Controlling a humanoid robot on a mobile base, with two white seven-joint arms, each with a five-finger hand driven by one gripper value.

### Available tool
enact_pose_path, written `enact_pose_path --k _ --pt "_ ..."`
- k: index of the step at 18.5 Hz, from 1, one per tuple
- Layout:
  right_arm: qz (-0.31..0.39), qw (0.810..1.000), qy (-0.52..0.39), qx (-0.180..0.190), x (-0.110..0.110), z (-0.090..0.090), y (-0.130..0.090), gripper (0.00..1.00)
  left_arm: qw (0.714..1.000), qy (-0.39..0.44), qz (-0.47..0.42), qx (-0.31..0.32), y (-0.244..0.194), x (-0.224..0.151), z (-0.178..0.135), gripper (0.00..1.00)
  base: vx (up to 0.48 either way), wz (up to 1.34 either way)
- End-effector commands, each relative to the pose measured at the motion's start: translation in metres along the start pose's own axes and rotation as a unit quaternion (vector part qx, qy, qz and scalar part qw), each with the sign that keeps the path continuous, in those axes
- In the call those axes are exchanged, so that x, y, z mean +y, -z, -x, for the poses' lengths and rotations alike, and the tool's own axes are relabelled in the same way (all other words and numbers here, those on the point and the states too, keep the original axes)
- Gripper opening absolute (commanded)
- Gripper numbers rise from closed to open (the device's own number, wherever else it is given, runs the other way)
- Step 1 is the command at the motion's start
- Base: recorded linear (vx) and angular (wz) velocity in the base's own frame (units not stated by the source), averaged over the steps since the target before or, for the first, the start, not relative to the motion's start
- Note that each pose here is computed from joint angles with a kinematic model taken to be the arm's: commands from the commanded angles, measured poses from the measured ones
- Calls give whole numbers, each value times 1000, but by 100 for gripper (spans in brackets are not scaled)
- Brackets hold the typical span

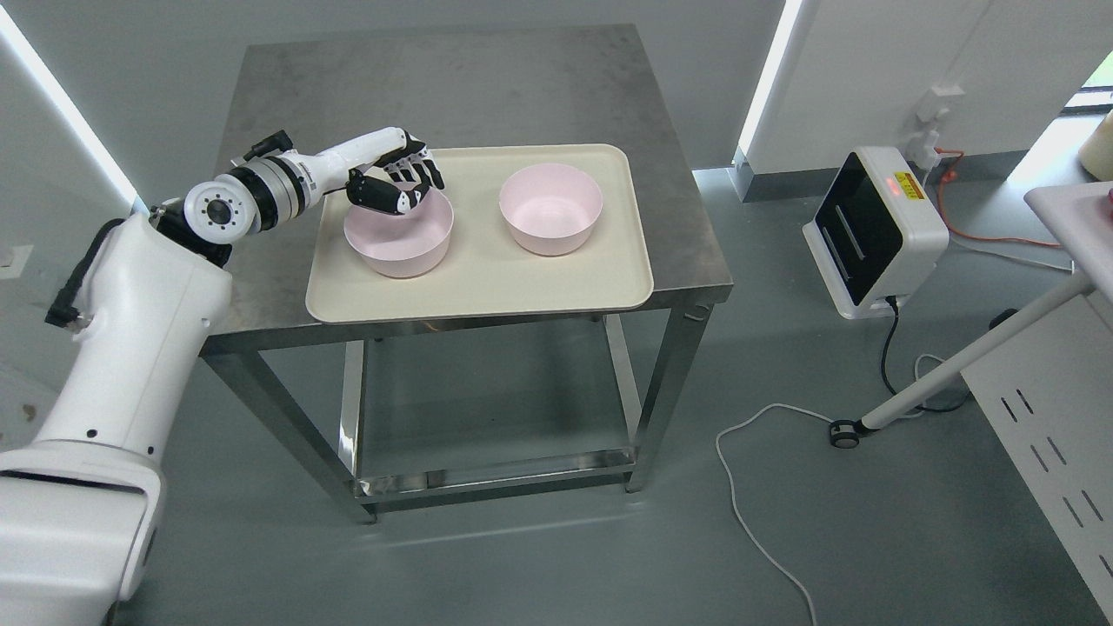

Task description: Stack pink IKEA bowls on left shelf middle

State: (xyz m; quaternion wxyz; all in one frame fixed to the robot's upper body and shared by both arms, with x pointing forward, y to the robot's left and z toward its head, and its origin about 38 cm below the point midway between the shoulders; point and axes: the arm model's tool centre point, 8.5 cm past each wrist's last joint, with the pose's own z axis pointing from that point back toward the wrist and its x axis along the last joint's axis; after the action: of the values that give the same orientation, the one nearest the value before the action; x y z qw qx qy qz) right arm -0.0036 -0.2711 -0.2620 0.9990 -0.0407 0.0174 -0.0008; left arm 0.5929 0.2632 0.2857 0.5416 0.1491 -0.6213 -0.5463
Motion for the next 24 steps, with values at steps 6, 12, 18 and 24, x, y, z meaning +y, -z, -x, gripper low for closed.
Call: enact_pose_path --k 6,12,18,24 --pt "9 1000 6 -2 -11 7 1 100 999 -17 -37 -37 1 26 -21 1 0 0" --pt "9 1000 6 -3 -11 7 1 100 1000 22 -12 -17 0 -3 -2 29 0 0" --pt "9 1000 5 -2 -11 7 1 100 997 68 -17 14 0 -4 5 66 0 0" --pt "9 1000 5 -3 -11 7 1 100 994 100 23 28 11 -10 1 55 0 0"
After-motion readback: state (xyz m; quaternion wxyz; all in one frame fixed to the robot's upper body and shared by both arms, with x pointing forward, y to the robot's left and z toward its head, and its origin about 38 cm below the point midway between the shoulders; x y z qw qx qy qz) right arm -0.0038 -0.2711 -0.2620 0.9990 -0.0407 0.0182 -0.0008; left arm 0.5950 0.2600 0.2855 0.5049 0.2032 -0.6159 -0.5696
